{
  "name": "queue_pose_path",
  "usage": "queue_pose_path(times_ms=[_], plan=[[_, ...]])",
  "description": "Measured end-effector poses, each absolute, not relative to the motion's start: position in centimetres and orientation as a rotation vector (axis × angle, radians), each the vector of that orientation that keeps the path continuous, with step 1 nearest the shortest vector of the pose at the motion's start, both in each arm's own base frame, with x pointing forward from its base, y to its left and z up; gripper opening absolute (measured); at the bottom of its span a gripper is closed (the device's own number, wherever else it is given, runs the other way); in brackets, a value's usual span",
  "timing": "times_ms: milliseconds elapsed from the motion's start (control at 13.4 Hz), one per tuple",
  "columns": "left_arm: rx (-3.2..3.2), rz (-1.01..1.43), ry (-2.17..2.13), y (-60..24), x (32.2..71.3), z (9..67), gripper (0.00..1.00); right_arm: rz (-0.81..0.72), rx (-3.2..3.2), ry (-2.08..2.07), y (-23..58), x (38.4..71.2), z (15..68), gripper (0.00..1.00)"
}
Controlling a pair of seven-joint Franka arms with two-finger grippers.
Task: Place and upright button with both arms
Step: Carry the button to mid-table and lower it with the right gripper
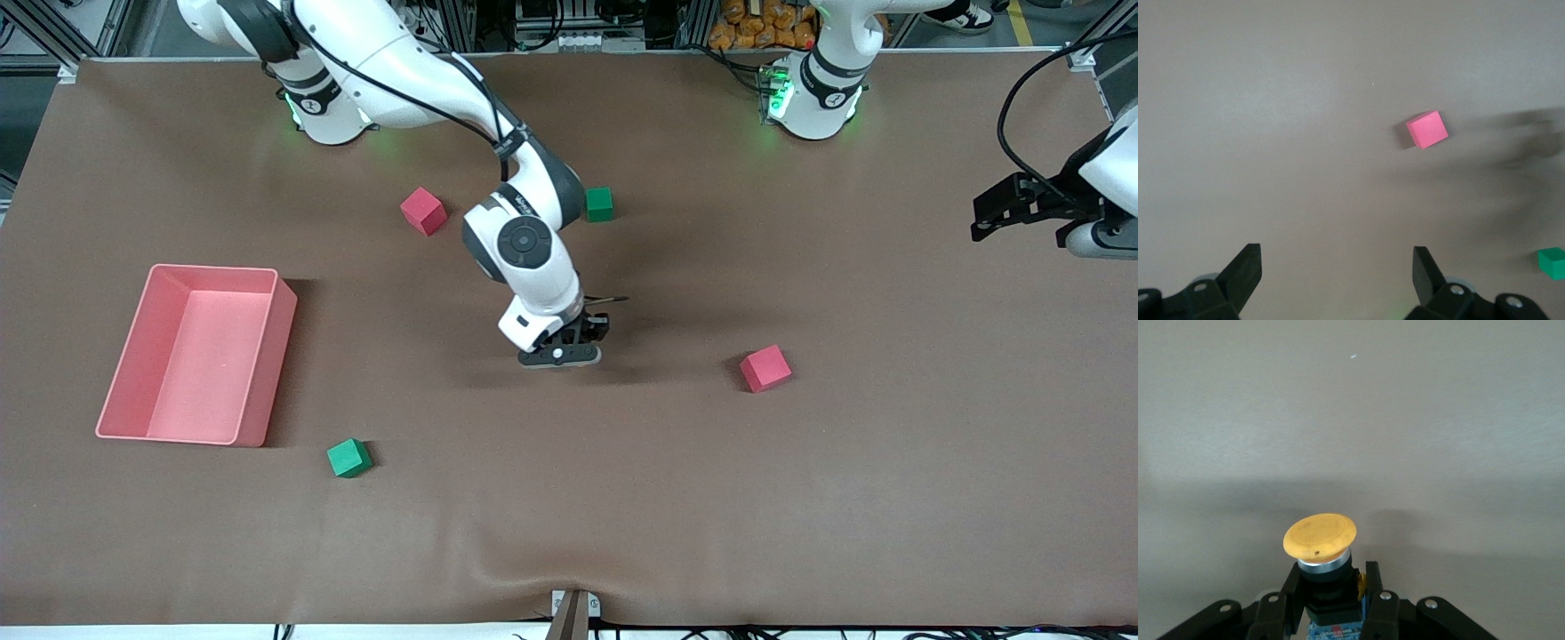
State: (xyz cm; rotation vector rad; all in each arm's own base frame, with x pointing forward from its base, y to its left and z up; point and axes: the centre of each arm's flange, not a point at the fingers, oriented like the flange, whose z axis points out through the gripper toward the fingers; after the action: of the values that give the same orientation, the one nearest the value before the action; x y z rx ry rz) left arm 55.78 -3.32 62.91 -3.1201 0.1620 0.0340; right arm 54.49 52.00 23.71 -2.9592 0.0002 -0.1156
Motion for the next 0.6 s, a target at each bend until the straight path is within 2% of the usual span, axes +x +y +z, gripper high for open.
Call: queue_pose_path(times_ms=[298,447,596], plan=[[-3.119,0.049,0.185,-4.1,56.0,62.4,1.00,-0.107,-2.967,0.001,53.6,53.6,21.5,0.40],[-3.118,0.050,0.195,-4.5,56.0,62.3,1.00,-0.112,-2.970,0.001,53.6,53.7,21.4,0.44],[-3.118,0.052,0.200,-4.7,56.0,62.3,1.00,-0.118,-2.972,-0.005,53.7,53.7,21.4,0.61]])
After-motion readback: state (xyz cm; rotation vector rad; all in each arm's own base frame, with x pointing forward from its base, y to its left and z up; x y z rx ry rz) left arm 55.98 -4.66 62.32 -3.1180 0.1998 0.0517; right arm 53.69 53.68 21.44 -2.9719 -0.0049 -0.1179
